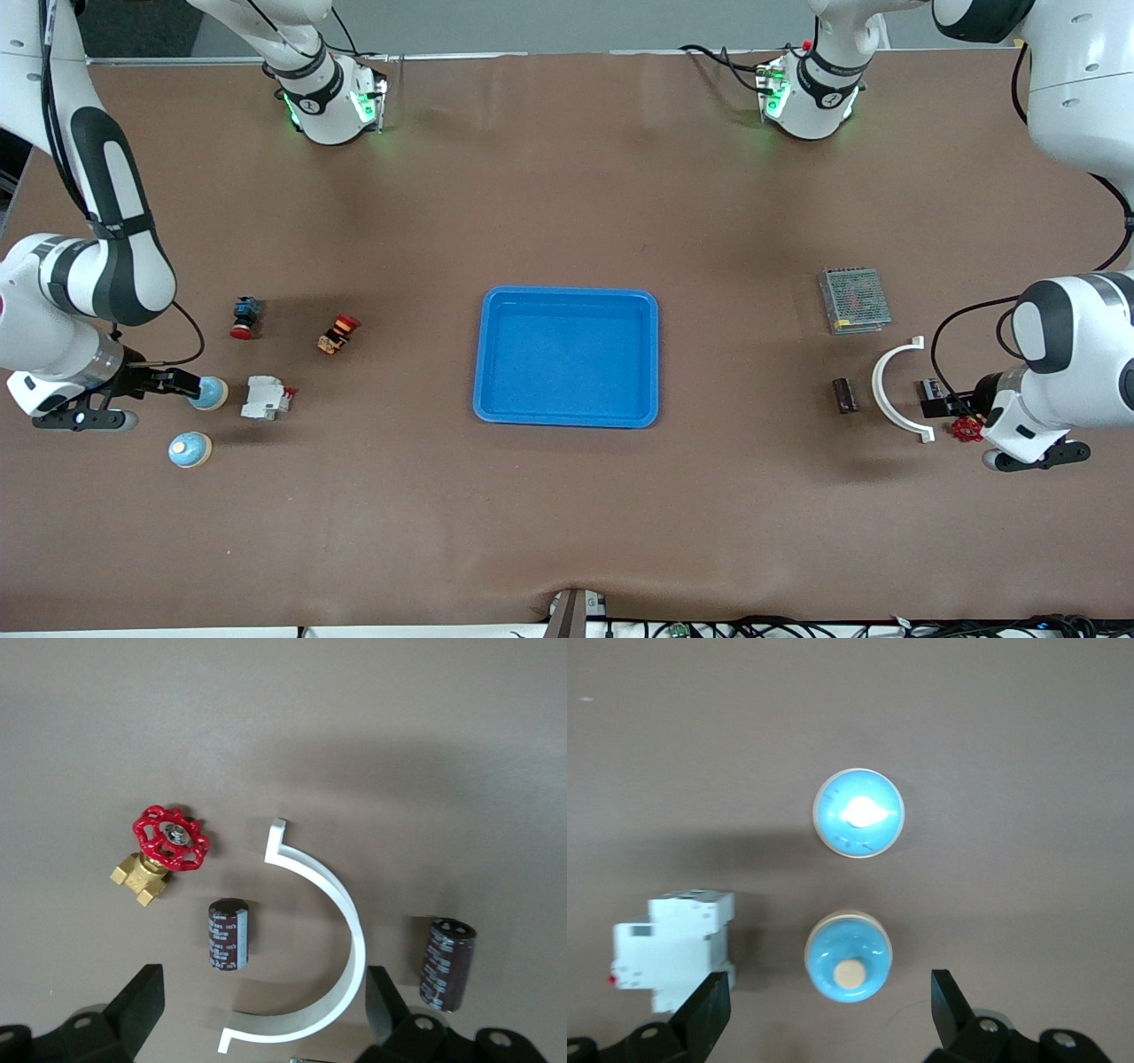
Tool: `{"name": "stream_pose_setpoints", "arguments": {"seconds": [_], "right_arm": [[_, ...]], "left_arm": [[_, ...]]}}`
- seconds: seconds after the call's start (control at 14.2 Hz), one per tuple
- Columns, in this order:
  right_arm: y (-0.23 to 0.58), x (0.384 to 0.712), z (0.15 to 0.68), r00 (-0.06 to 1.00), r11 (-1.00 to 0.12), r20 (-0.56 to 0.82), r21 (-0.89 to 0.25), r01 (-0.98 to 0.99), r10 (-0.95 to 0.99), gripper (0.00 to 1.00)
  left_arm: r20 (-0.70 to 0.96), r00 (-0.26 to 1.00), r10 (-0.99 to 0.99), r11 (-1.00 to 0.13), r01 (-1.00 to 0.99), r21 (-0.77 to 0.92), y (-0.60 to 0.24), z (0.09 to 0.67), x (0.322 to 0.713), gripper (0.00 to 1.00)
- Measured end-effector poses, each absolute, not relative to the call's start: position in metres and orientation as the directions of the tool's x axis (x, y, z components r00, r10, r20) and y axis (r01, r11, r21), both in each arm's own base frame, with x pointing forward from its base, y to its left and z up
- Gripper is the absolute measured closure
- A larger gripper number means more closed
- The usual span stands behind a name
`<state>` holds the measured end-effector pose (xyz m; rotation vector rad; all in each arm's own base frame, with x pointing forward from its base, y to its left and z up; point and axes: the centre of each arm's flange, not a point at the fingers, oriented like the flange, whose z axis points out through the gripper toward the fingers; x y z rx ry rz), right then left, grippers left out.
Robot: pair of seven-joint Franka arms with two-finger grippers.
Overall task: Place electrolytic capacitor and blue bell in tray
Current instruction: 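Grasp the blue bell with the right gripper while the left gripper grasps the capacitor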
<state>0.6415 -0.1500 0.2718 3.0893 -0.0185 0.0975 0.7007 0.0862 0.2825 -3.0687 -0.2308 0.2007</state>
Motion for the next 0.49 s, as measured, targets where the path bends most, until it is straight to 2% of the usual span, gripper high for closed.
{"name": "stream_pose_setpoints", "arguments": {"seconds": [0.49], "right_arm": [[-0.146, 0.621, 0.211, 0.994, -0.998, 0.109, 0.057, -0.01, -0.004, 0.0]], "left_arm": [[-0.147, 0.972, 0.181, -0.983, 0.173, -0.065, 0.105, 0.248, 0.688, 0.0]]}}
